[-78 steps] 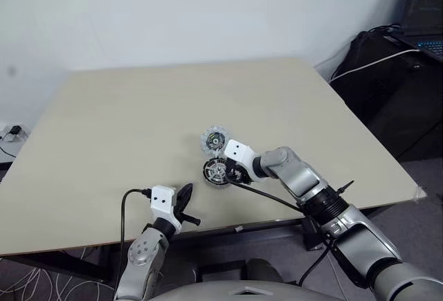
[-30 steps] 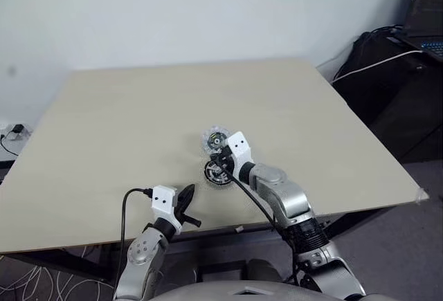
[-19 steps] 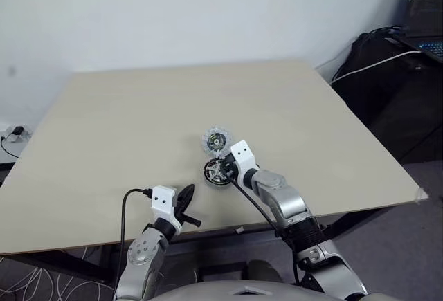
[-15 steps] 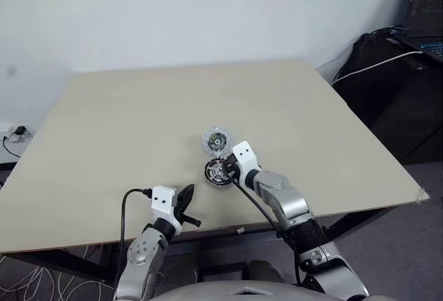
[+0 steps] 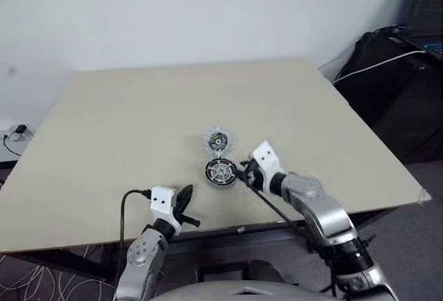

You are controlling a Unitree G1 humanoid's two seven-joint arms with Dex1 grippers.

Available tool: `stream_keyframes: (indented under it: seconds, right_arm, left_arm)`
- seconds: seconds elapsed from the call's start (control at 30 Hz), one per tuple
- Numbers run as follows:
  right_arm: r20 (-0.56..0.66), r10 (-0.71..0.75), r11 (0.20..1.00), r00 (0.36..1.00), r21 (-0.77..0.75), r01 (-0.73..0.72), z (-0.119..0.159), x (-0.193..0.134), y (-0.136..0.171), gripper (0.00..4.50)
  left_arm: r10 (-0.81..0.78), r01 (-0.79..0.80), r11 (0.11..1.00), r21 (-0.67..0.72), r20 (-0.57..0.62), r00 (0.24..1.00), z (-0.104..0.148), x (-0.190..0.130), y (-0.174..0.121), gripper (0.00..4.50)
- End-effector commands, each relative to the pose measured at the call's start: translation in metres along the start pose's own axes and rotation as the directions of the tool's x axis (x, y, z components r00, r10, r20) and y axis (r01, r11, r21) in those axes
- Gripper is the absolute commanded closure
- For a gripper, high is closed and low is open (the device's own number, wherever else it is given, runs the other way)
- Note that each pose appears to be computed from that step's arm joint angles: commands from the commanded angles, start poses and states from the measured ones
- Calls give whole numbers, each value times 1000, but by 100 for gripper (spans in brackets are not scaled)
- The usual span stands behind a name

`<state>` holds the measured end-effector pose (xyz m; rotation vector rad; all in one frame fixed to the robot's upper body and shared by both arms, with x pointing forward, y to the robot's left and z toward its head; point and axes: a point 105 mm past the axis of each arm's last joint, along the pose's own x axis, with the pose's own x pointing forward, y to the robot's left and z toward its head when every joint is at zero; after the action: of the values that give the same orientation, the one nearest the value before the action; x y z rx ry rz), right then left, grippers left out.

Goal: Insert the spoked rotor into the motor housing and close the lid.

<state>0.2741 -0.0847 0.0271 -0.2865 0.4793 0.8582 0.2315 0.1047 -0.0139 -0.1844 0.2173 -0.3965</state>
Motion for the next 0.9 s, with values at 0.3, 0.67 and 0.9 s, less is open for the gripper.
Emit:
stream_keyframes:
  seconds: [0.3,0.67,0.9]
  right_arm:
    - [-309,285,757,907,-508,-411,15,-3,7,1]
    - [-509,229,592,830,-604,-534,27,27,-29,1]
    - [-532,230,520,815,-640,-565,34,35,-26,1]
  left_arm:
    - [-26,26,1000,-5,67,997,18,7,-7,450]
    - [11,-9,1000,-25,88,996,18,4,-6,450]
    - [14,-12,1000,-28,88,996,17,4,-6,450]
